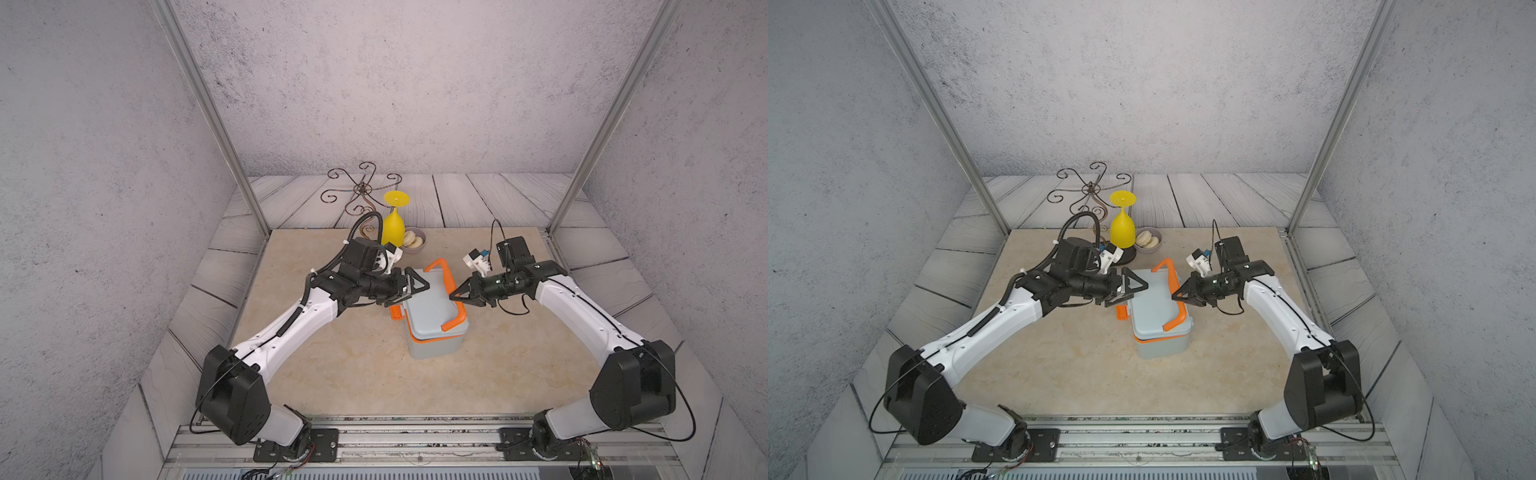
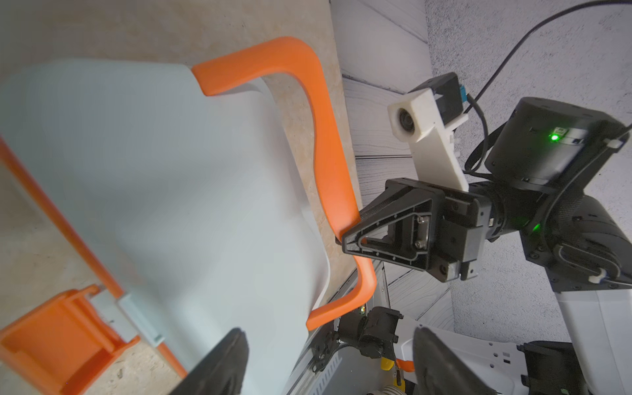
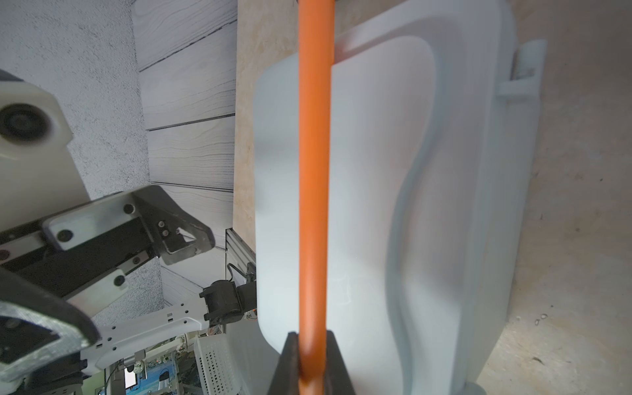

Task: Open first aid kits and take out gauze
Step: Open the lid of the first aid kit.

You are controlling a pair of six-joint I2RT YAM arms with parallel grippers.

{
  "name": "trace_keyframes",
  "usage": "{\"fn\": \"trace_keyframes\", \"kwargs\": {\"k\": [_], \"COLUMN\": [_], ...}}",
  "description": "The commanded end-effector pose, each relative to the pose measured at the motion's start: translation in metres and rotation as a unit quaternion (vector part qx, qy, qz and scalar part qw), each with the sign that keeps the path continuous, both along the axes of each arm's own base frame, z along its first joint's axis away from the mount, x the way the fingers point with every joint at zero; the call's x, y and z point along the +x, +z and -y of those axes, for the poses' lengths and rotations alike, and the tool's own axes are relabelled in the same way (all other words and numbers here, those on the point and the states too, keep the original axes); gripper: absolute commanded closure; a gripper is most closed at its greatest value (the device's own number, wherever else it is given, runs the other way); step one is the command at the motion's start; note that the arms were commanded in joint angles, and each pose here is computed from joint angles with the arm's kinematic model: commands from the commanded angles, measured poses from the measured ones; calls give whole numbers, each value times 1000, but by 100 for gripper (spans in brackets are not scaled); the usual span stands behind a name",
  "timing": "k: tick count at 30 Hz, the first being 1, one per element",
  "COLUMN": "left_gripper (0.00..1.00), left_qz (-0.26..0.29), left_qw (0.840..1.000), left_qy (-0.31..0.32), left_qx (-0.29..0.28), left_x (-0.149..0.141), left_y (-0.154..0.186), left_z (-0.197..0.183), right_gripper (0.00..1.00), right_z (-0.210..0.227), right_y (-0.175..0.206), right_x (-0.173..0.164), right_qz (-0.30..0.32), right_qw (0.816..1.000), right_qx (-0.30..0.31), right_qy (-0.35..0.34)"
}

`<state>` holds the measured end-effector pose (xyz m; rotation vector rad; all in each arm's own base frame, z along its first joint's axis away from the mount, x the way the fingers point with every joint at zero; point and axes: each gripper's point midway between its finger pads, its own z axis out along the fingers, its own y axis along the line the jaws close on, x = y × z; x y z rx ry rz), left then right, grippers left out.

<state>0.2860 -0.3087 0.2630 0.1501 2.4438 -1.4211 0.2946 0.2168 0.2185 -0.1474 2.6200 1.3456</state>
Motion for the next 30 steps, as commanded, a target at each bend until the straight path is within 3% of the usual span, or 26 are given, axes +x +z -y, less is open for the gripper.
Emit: {"fn": "trace_keyframes", "kwargs": {"k": [1,5,8,13,21,26,30], "left_gripper": [23,38,46,50,27,25,25], "left_qz": [23,26,16,-14,-5,-9,-24], "left_qw": [999,997,992,988,953,920,908], "left_qy": [30,78,115,95,22,7,-13], "left_qx": [1,9,45,120,303,391,419], "left_x": [5,12,16,14,6,6,2], "left_y": [12,7,-10,-47,-87,-110,-133], "left_z": [-16,-48,-79,-88,-80,-88,-85], "right_gripper": [100,100,100,100,100,100,100], "right_z": [0,6,11,15,18,24,32], "right_y": [52,57,58,60,56,49,40], "right_x": [0,1,2,4,4,3,3], "right_qz": [64,70,70,70,65,60,53], "right_qw": [997,996,994,991,991,991,990], "right_qx": [41,56,74,96,99,97,100], "right_qy": [-12,-29,-43,-57,-64,-70,-79]}}
